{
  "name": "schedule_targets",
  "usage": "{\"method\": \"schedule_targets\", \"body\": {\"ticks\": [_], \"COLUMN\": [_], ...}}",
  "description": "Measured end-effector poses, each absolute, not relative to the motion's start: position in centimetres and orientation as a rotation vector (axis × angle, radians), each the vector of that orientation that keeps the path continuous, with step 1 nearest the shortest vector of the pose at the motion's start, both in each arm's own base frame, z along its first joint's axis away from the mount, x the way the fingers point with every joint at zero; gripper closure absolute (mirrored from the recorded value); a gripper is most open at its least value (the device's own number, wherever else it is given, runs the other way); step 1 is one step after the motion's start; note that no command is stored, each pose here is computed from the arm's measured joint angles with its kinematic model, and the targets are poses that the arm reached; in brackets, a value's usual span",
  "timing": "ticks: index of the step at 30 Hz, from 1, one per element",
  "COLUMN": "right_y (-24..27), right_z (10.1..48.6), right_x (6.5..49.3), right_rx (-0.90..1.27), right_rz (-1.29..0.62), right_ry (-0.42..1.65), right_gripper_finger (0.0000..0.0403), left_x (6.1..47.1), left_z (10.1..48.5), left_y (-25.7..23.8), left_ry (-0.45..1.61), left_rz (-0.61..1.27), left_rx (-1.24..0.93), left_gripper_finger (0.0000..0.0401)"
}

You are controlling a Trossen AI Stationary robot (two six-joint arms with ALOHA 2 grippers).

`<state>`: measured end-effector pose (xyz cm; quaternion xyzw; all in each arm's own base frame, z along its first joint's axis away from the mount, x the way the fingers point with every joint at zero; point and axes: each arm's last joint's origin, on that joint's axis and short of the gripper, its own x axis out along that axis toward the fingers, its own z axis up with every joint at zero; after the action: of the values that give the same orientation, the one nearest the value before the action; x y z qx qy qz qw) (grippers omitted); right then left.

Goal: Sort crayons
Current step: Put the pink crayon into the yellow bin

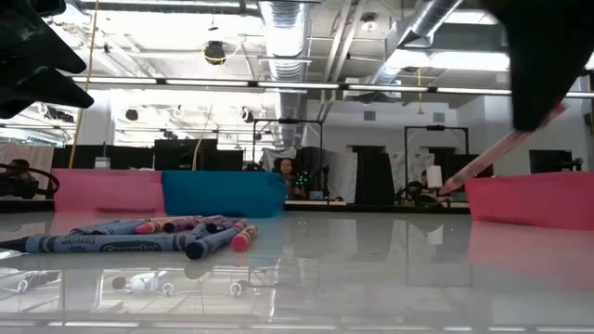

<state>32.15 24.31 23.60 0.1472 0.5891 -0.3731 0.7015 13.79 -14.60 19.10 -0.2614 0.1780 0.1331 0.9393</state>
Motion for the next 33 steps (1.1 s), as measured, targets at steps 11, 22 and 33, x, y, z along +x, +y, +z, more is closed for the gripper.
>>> {"method": "schedule_targets", "body": {"ticks": [11,22,33], "right_y": [24.8,25.4,27.4], "right_z": [28.5,33.5,35.3], "right_x": [29.1,24.3,19.9], "right_rx": [0.418,0.620,0.681], "right_rz": [-0.621,-0.492,-0.427], "right_ry": [1.420,1.493,1.582], "right_gripper_finger": [0.0399,0.0400,0.0400], "left_x": [13.8,13.8,13.8], "left_z": [19.1,19.1,19.1], "left_y": [-14.6,-14.6,-14.6], "left_ry": [0.367,0.369,0.368], "left_rz": [0.273,0.271,0.271], "left_rx": [-0.528,-0.520,-0.517], "left_gripper_finger": [0.0202,0.0202,0.0202]}}
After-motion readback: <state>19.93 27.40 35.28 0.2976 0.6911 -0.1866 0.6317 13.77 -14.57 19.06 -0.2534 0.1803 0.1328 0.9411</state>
